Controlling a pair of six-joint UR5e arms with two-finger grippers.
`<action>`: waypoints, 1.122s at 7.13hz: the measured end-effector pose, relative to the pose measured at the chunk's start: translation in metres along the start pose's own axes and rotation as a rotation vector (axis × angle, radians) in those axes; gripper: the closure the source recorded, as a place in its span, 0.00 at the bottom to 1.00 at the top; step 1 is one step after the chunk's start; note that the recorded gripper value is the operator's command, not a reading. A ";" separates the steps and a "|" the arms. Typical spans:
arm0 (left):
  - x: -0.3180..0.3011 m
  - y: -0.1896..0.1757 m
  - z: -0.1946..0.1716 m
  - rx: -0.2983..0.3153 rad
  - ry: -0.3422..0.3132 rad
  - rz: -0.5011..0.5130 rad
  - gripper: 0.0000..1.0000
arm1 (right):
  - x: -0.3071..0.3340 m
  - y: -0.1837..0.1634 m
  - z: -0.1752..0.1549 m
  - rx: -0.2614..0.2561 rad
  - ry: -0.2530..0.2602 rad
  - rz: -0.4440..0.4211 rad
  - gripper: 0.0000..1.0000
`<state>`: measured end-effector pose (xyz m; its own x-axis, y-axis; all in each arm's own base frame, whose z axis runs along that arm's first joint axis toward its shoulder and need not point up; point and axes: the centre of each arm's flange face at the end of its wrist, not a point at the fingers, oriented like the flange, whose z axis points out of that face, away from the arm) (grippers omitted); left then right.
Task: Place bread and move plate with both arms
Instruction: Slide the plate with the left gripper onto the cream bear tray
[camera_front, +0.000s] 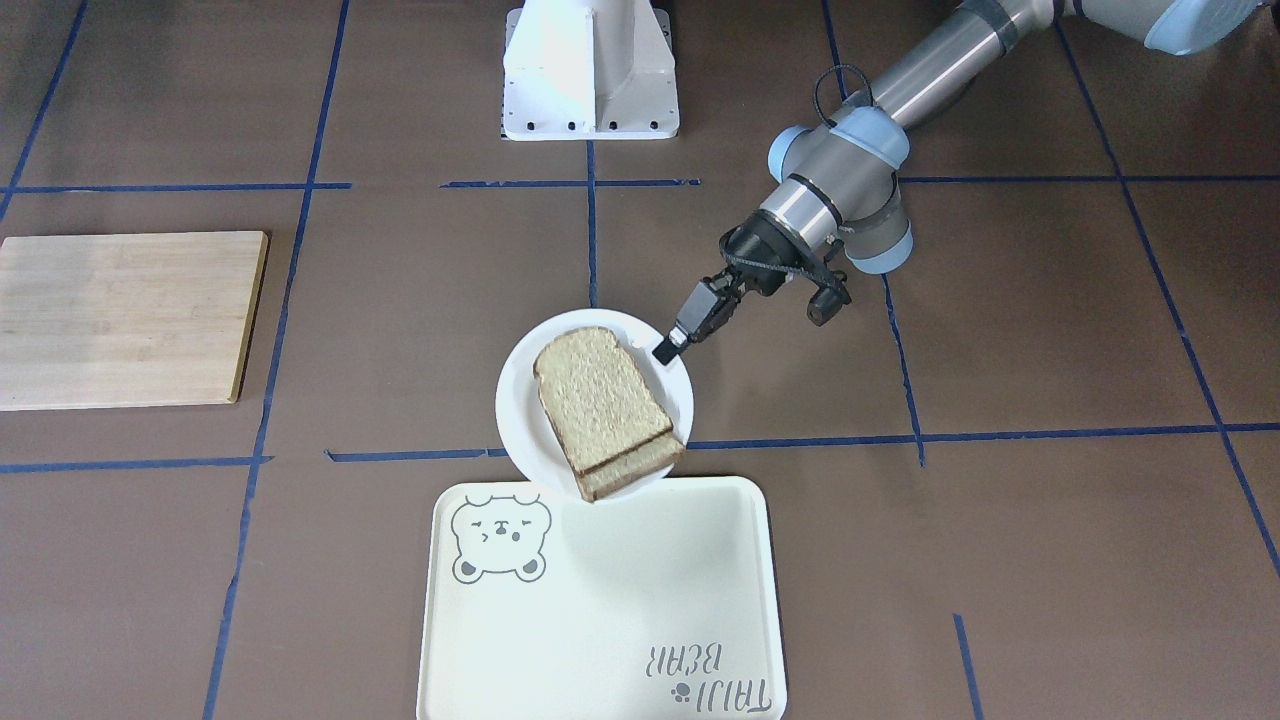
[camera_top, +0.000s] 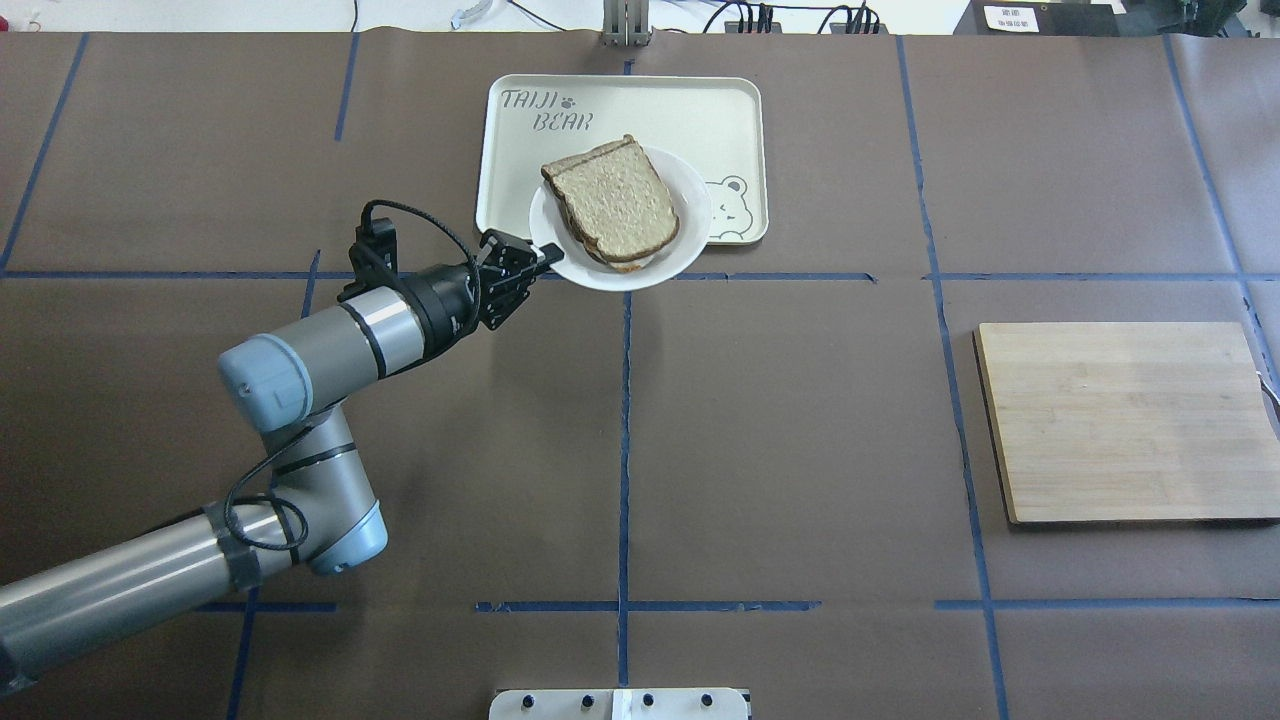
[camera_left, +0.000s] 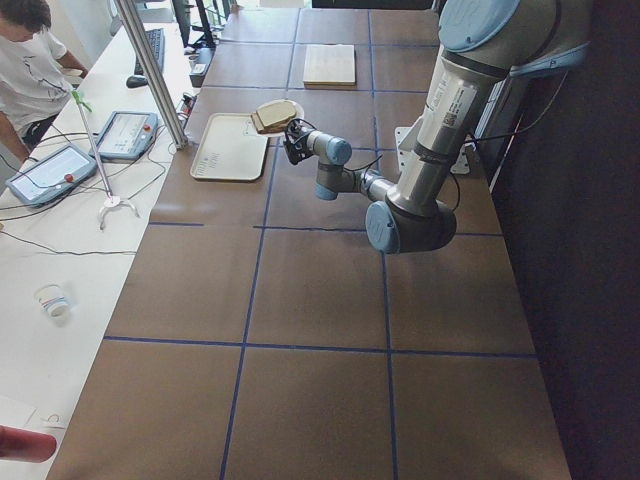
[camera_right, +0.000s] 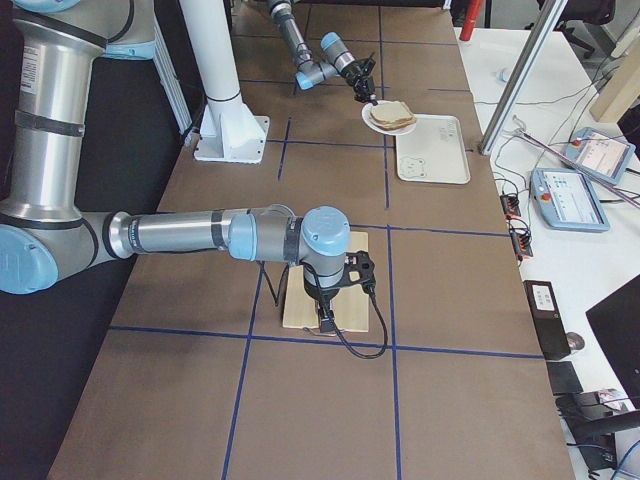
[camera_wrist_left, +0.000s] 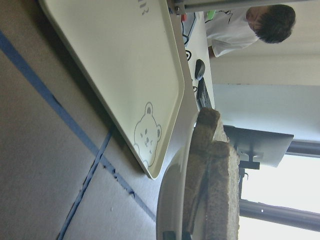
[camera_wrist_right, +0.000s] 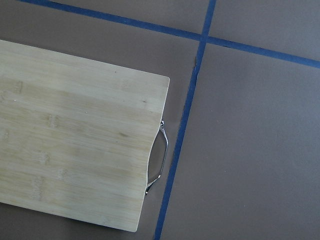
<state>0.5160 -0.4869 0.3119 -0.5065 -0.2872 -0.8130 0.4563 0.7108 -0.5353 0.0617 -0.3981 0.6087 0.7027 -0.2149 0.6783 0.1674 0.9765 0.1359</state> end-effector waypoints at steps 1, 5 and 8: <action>0.004 -0.025 0.035 0.061 -0.019 -0.011 1.00 | 0.000 0.000 0.000 0.000 0.000 0.000 0.00; -0.001 -0.073 0.123 0.208 -0.132 -0.007 0.66 | 0.001 0.000 0.002 -0.003 -0.001 0.003 0.00; 0.003 -0.075 0.130 0.214 -0.140 -0.005 0.00 | 0.002 0.000 0.002 -0.003 -0.001 0.003 0.00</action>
<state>0.5761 -0.6244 0.3200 -0.4097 -0.3866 -0.8263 0.6062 0.5615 -0.5632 0.0617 -0.3983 0.6110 0.7027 -0.2122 0.6792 0.1676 0.9770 0.1318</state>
